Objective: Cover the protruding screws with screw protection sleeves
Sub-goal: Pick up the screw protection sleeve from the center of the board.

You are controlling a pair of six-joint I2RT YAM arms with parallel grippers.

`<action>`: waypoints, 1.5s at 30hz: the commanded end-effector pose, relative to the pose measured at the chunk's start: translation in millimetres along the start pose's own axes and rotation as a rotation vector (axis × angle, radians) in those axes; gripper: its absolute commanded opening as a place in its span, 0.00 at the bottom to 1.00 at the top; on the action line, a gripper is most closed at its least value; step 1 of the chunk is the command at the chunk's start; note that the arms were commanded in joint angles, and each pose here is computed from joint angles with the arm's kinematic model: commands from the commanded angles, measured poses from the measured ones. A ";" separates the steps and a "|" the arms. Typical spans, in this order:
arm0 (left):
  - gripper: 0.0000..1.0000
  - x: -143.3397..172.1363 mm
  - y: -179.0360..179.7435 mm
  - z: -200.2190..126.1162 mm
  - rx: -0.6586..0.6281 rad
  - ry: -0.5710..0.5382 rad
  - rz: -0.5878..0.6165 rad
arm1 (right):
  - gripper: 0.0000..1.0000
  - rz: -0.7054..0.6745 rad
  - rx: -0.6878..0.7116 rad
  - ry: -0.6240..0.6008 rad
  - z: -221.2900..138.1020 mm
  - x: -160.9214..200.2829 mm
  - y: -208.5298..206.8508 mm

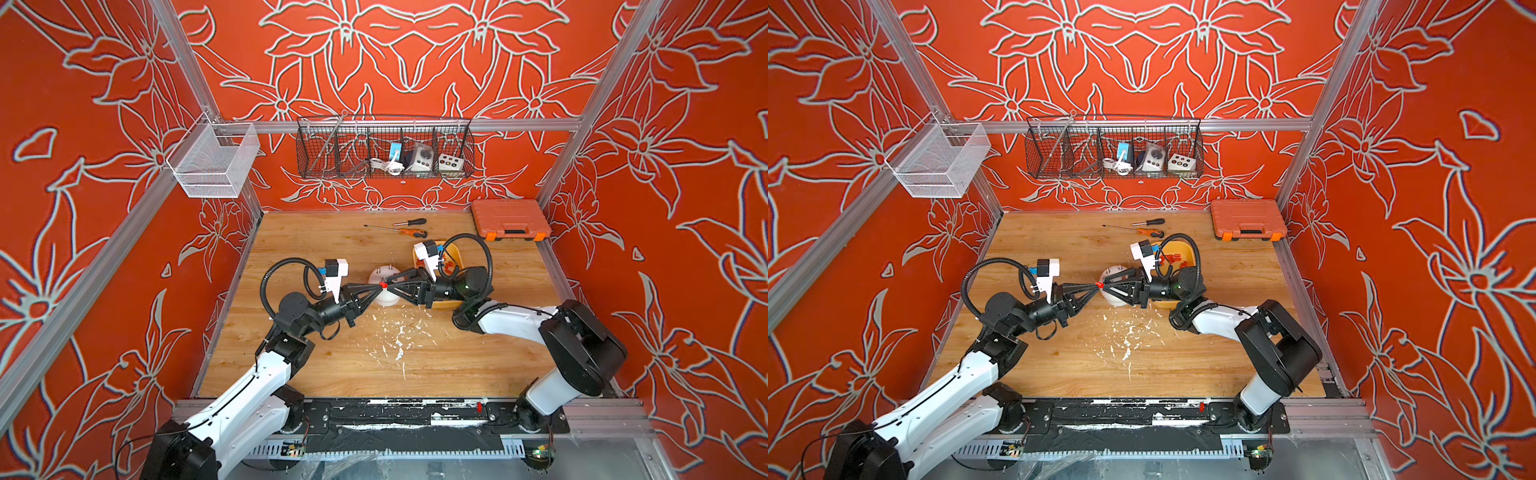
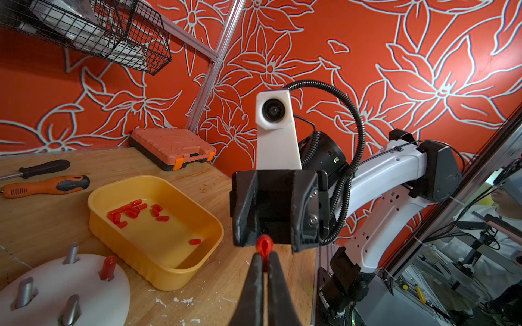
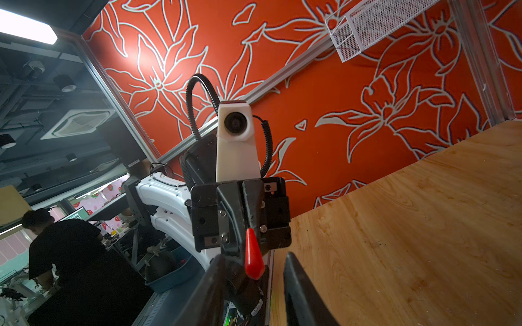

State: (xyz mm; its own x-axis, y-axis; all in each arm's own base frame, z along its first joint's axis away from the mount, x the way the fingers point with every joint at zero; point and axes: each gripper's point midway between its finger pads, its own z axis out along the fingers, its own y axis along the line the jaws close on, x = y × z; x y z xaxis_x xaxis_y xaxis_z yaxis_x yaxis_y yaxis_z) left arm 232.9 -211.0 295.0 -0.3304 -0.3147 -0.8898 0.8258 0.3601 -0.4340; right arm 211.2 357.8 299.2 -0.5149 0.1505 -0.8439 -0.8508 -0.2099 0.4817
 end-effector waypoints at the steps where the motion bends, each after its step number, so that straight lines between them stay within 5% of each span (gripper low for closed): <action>1: 0.00 -2.8 -0.2 -2.6 -0.004 -0.015 0.023 | 0.33 -0.033 -0.050 -0.004 6.6 -9.0 9.9; 5: 0.00 -1.1 1.1 -2.5 -0.006 -0.013 0.016 | 0.27 -0.040 -0.055 -0.003 7.4 -10.5 10.9; 9: 0.00 -0.8 1.3 -2.7 -0.007 -0.013 0.019 | 0.38 -0.024 -0.054 0.001 9.4 -8.3 7.6; 15: 0.00 -1.6 2.1 -3.3 -0.015 -0.017 0.022 | 0.22 -0.033 -0.059 -0.002 9.8 -10.4 10.2; 20: 0.00 -1.7 2.7 -4.0 -0.020 -0.023 0.023 | 0.35 -0.022 -0.048 -0.007 9.1 -9.3 7.3; 31: 0.00 -2.0 3.2 -5.4 -0.028 -0.028 0.025 | 0.00 -0.027 -0.053 -0.012 9.2 -13.0 11.0; 36: 0.00 -1.0 4.2 -5.5 -0.031 -0.028 0.023 | 0.00 -0.021 -0.061 -0.015 10.7 -17.1 13.0; 39: 0.00 -2.2 4.5 -6.1 -0.037 -0.034 0.024 | 0.34 -0.007 -0.050 -0.015 10.2 -14.0 8.4; 45: 0.00 -3.3 3.5 -6.7 -0.040 -0.032 0.034 | 0.46 -0.006 -0.052 -0.005 9.4 -9.6 8.4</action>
State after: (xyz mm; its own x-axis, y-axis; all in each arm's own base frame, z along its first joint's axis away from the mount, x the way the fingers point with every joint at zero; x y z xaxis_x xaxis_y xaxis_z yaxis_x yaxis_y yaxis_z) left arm 235.5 -205.2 292.7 -0.3160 -0.3286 -0.8900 0.8091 0.3965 -0.4337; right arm 212.9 363.0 305.6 -0.5312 0.1443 -0.8348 -0.8382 -0.2330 0.4931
